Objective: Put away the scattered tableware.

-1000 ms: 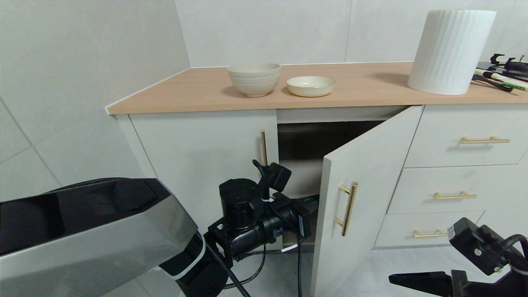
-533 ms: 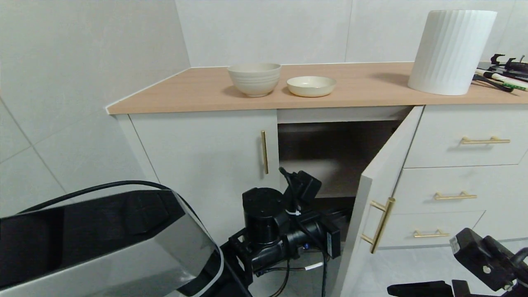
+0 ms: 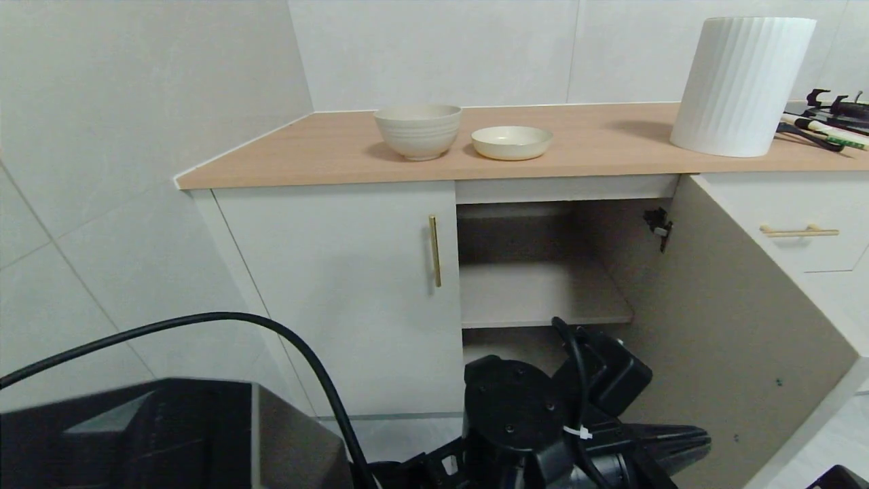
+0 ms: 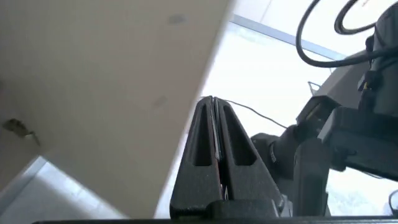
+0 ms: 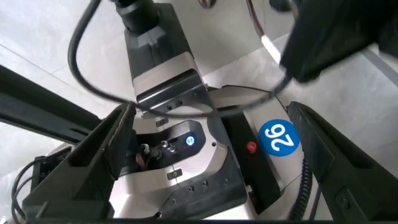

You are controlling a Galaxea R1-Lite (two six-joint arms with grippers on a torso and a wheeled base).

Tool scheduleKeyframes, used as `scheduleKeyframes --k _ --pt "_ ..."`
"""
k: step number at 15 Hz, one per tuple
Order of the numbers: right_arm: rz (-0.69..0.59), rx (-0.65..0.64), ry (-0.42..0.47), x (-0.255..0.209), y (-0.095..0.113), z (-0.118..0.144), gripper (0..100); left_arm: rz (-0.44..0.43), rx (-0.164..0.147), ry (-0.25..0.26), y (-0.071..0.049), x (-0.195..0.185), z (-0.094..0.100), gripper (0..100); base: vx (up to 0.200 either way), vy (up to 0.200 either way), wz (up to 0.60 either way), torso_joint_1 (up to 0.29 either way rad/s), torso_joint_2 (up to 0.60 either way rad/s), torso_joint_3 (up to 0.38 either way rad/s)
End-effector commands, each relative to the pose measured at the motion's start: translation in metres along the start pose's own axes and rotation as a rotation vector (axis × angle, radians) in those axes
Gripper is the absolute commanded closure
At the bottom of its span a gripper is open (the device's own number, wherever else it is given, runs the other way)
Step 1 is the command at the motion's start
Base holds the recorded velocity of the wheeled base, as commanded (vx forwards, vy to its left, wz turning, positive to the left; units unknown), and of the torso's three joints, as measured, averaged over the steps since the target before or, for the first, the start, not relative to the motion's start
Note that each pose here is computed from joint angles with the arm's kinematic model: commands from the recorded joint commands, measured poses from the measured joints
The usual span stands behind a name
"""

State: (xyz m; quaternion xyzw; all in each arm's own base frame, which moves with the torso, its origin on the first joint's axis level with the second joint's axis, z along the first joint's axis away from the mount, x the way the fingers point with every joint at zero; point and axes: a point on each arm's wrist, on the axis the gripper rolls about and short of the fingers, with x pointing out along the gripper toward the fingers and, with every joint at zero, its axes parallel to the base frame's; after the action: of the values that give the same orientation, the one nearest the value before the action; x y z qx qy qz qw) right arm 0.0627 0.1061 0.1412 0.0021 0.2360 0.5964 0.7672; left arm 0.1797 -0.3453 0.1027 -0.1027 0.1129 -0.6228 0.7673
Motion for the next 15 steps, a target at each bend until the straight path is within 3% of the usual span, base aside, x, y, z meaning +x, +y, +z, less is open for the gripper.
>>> scheduleKeyframes --k 1,4,5,10,13,15 --pt "-0.003 -0.003 -0.012 -0.001 0.000 0.002 0 0.041 0.004 -0.036 0.008 -0.019 0.019 100 0.000 0.000 0.00 0.000 0.00 0.000" --pt "-0.131 0.028 -0.056 0.000 -0.013 0.016 0 0.190 -0.023 -0.024 0.032 -0.075 0.044 100 0.000 0.000 0.00 0.000 0.00 0.000" --pt "-0.211 0.050 -0.055 0.004 -0.021 0.019 0 0.230 -0.037 -0.007 0.032 -0.094 0.052 100 0.000 0.000 0.00 0.000 0.00 0.000" --pt "-0.416 0.106 -0.134 0.007 -0.050 0.049 0 0.397 -0.083 0.008 0.008 -0.191 0.091 100 0.000 0.000 0.00 0.000 0.00 0.000" --pt "-0.493 0.113 -0.157 0.019 -0.066 0.072 0 0.507 -0.116 0.011 -0.010 -0.241 0.100 100 0.000 0.000 0.00 0.000 0.00 0.000" --pt "-0.513 0.127 -0.151 0.039 -0.088 0.091 0 0.577 -0.139 0.009 -0.023 -0.269 0.102 100 0.000 0.000 0.00 0.000 0.00 0.000"
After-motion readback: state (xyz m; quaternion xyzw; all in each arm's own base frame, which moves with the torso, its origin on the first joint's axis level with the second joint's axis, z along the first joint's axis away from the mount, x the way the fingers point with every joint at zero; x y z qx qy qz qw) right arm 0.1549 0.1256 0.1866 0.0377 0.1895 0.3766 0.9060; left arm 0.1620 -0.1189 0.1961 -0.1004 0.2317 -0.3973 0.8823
